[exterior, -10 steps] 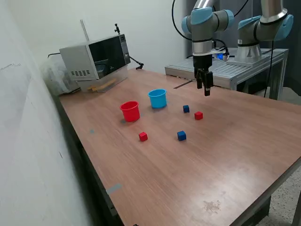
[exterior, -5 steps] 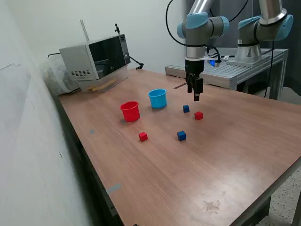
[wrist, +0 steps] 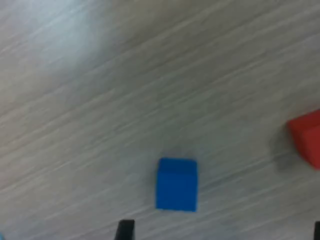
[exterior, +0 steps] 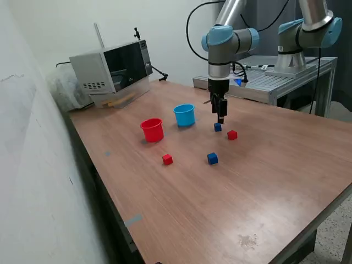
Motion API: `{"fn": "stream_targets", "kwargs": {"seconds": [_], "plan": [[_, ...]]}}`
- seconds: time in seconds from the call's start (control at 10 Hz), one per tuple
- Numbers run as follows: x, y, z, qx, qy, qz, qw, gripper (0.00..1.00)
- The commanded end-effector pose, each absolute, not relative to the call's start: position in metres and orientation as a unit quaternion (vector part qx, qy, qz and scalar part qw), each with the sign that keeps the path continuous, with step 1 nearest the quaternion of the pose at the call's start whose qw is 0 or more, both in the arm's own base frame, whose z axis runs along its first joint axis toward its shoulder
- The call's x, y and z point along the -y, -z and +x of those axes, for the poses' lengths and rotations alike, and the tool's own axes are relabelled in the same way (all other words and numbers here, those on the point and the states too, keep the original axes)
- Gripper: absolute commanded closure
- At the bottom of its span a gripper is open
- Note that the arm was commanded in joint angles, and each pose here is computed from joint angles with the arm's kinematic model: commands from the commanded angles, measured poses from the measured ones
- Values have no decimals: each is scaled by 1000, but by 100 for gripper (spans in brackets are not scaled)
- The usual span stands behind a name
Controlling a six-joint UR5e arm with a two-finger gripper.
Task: Place red objects in the red bin, and blue objects in the blue bin.
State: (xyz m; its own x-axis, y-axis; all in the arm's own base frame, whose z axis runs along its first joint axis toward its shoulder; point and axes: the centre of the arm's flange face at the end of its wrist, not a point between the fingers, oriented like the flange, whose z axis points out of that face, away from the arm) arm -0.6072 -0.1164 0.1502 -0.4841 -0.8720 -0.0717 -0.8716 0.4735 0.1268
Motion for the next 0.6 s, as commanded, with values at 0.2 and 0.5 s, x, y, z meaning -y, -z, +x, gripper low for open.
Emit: {"fn": "stream_targets", "kwargs": {"seconds": [0.2, 0.5], "plan": [[83, -146, -616, 871, 78, 486, -2, 0], [74, -139, -613, 874, 73, 480, -10, 0]]}}
